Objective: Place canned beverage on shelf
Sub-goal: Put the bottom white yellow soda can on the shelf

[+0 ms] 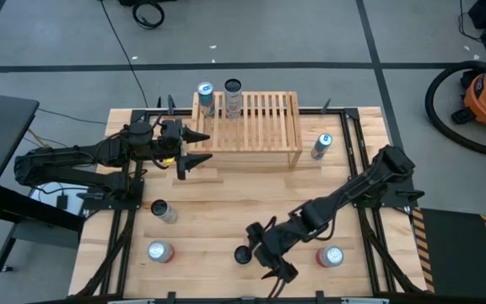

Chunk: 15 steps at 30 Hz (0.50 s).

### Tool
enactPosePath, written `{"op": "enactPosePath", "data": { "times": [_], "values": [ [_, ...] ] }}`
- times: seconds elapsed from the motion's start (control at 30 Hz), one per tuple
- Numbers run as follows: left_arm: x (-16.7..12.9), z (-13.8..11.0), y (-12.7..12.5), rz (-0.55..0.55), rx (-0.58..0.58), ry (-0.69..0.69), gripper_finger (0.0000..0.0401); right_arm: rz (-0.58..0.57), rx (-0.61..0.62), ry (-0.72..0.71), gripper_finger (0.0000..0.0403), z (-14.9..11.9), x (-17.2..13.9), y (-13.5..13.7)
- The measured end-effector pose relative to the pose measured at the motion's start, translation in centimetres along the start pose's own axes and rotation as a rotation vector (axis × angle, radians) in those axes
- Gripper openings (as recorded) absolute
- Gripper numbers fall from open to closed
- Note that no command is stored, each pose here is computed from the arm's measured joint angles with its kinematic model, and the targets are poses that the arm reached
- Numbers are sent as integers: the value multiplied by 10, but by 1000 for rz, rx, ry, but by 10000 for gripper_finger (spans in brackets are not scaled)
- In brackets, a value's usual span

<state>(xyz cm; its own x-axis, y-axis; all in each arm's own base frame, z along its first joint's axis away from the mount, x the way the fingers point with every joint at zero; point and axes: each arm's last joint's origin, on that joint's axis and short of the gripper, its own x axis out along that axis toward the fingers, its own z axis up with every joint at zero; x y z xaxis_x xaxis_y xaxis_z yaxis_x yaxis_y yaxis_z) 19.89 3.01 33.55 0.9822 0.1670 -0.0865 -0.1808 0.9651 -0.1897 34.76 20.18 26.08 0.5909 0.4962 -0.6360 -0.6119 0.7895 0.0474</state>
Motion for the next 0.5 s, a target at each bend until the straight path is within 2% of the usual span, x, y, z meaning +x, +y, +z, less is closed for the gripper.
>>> {"op": "enactPosePath", "data": {
  "times": [0.17,0.27,0.4,0.5],
  "values": [
    [0,0,0,0,-21,0,318,12,-129,-12,380,2,-3,-1],
    [0,0,0,0,-26,0,318,75,-204,-49,380,6,-12,-5],
    [0,0,0,0,-23,0,318,194,-205,-95,380,6,-18,-19],
    [0,0,0,1,-23,1,318,196,-194,-126,378,7,-21,-35]
  ]
}}
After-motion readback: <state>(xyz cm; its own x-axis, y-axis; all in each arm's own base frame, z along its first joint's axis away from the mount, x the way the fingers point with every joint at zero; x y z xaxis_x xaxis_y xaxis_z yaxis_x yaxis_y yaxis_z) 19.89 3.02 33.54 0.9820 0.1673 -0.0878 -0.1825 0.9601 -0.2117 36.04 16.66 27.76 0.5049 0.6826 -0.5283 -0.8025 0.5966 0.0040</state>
